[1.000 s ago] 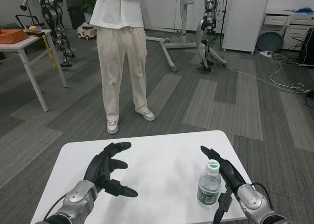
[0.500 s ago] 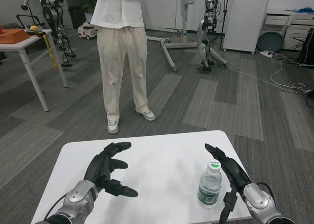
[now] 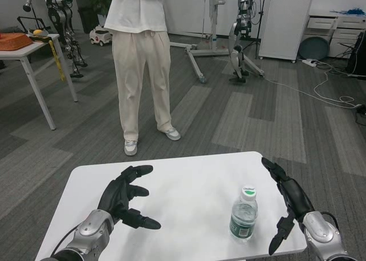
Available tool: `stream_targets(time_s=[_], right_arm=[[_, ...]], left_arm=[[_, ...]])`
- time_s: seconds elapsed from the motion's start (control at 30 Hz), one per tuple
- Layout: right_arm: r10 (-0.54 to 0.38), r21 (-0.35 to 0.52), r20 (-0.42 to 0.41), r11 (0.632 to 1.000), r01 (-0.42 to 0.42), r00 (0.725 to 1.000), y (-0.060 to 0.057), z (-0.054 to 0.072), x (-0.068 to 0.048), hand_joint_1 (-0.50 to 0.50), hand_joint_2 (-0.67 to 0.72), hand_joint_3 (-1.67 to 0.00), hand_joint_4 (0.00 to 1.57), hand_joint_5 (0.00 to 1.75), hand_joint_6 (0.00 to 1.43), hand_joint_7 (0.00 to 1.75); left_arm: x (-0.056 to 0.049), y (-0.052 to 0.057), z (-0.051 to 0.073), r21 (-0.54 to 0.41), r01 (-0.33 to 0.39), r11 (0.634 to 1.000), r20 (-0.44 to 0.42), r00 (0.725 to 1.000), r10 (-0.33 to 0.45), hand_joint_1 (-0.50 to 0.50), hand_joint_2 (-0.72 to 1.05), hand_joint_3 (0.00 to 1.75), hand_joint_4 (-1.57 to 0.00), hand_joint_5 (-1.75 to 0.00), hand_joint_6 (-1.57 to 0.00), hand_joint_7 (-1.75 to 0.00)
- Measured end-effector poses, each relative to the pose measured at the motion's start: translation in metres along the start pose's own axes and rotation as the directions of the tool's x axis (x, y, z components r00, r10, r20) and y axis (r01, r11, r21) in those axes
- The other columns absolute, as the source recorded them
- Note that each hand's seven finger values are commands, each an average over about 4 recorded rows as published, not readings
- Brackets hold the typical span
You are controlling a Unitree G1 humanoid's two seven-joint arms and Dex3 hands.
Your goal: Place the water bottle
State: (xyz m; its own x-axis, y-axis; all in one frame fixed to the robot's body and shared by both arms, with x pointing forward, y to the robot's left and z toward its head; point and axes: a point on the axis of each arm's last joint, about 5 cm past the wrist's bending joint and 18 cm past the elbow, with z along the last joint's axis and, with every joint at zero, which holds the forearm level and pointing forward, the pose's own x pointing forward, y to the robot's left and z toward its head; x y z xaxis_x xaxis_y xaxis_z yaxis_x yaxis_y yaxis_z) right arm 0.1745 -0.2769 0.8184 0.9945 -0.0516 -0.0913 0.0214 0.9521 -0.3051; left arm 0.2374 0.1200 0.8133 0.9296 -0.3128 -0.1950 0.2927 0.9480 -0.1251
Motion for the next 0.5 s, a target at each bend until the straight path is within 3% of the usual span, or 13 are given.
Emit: stream_targets(time_s=[0.23,0.5], right_arm=[[-0.029,0.003,0.164,1.0,0.029,0.986,-0.011,0.022,0.005,-0.42,0.47,0.0,0.01,0.0,0.03,0.0],[-0.001,-0.002,0.319,1.0,0.002,0.948,-0.009,0.048,0.014,-0.46,0.39,0.0,0.0,0.0,0.02,0.0]], left_arm=[[0.0,0.0,0.0,-0.001,0.0,1.0,0.0,1.0,0.0,-0.5,-0.1,0.09,0.0,-1.75,0.0,-0.7],[0.0,0.0,0.0,-0.001,-0.001,1.0,0.0,1.0,0.001,-0.5,-0.1,0.09,0.0,-1.75,0.0,-0.7]])
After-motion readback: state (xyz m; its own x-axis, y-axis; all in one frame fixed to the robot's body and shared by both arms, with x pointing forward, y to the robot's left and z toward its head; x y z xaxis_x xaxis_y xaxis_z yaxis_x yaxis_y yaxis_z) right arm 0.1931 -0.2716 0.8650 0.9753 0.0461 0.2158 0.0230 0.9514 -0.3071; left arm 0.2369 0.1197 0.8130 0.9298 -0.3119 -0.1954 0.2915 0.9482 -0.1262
